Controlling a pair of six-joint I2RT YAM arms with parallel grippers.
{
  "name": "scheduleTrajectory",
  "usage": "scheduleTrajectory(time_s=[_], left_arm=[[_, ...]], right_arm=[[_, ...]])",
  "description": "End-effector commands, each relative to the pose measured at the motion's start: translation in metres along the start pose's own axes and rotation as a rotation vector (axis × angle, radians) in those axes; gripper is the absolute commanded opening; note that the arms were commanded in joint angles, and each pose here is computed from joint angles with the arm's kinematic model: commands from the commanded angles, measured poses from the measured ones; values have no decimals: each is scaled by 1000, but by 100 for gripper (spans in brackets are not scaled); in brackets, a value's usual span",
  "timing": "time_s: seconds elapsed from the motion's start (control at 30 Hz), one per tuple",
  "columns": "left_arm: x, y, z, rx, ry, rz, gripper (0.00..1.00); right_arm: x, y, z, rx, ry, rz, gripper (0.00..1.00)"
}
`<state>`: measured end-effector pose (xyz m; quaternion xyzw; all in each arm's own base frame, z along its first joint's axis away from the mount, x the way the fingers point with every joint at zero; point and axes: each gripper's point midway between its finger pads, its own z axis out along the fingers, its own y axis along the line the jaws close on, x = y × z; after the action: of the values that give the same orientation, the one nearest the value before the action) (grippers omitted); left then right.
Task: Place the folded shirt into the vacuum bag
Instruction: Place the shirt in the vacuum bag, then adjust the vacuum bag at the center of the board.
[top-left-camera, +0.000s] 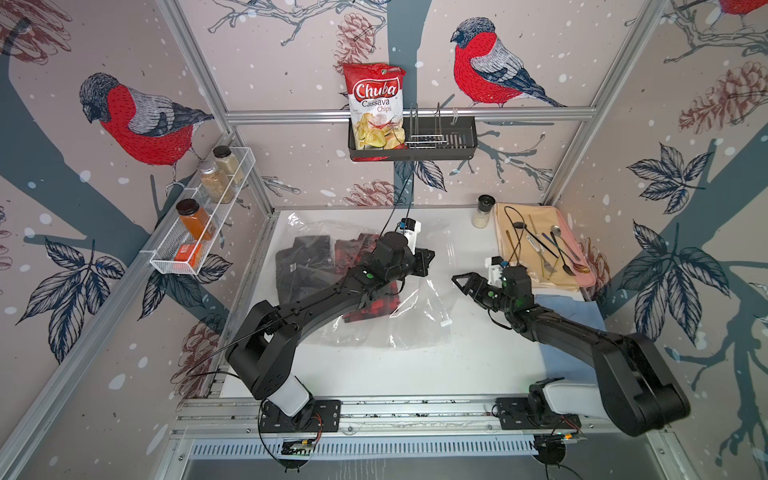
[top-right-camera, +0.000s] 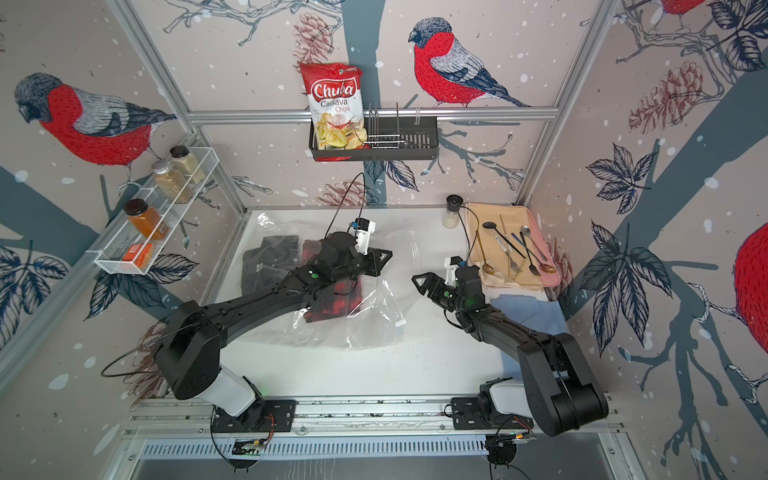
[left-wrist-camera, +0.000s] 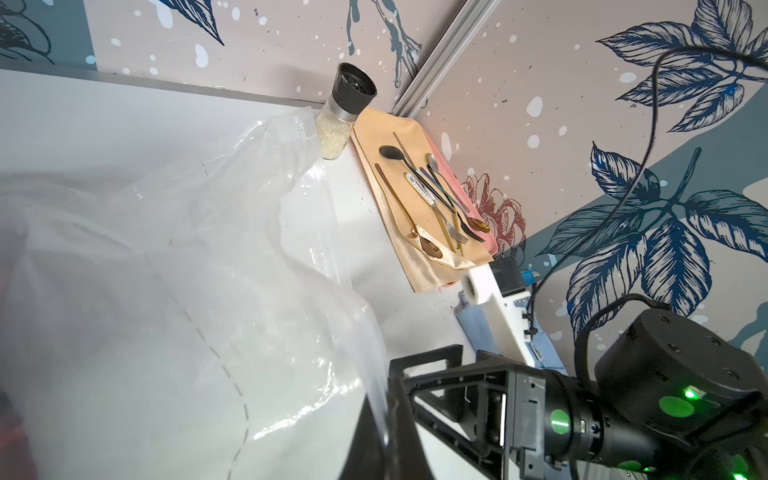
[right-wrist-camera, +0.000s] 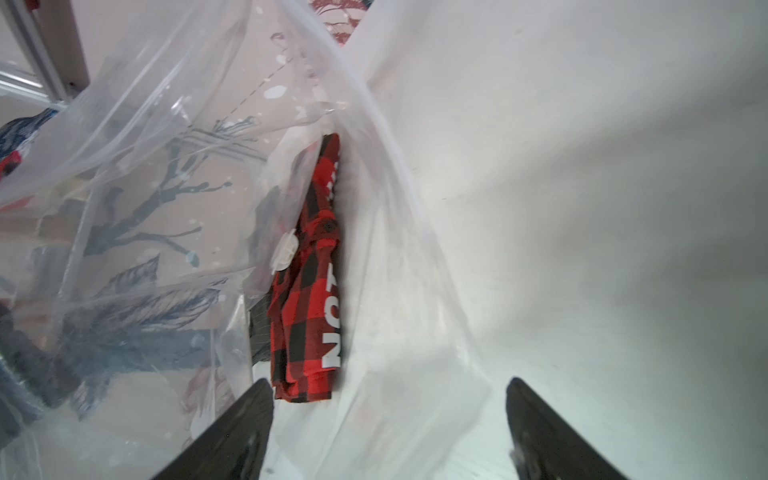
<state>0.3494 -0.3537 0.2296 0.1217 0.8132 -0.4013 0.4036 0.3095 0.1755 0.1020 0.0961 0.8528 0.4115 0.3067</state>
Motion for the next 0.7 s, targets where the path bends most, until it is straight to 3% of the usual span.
scheduleTrajectory(time_s=[0.0, 0.13, 0.23, 0.3, 0.37, 0.43, 0.57, 0.67], left_arm=[[-11, -2, -1, 27, -47, 0, 0], [-13, -1, -2, 30, -56, -5, 0], [-15, -1, -3, 33, -62, -4, 0], [-17, 0, -5, 32, -67, -2, 0], [-22, 3, -12, 26, -77, 3, 0], [-31, 6, -22, 13, -96, 16, 0], [-59, 16, -56, -41, -130, 64, 0], [-88, 25, -92, -81, -180, 79, 0]], right_arm=[[19, -17, -5, 66, 67, -8, 88], [38, 5, 6, 12, 127, -18, 88], [58, 32, 18, -35, 193, -41, 81], [68, 48, 20, -61, 209, -47, 66], [70, 68, 17, -84, 203, -70, 35], [67, 88, 13, -92, 192, -102, 19], [47, 161, -1, -197, 163, -187, 1], [39, 220, -11, -287, 162, -246, 0]])
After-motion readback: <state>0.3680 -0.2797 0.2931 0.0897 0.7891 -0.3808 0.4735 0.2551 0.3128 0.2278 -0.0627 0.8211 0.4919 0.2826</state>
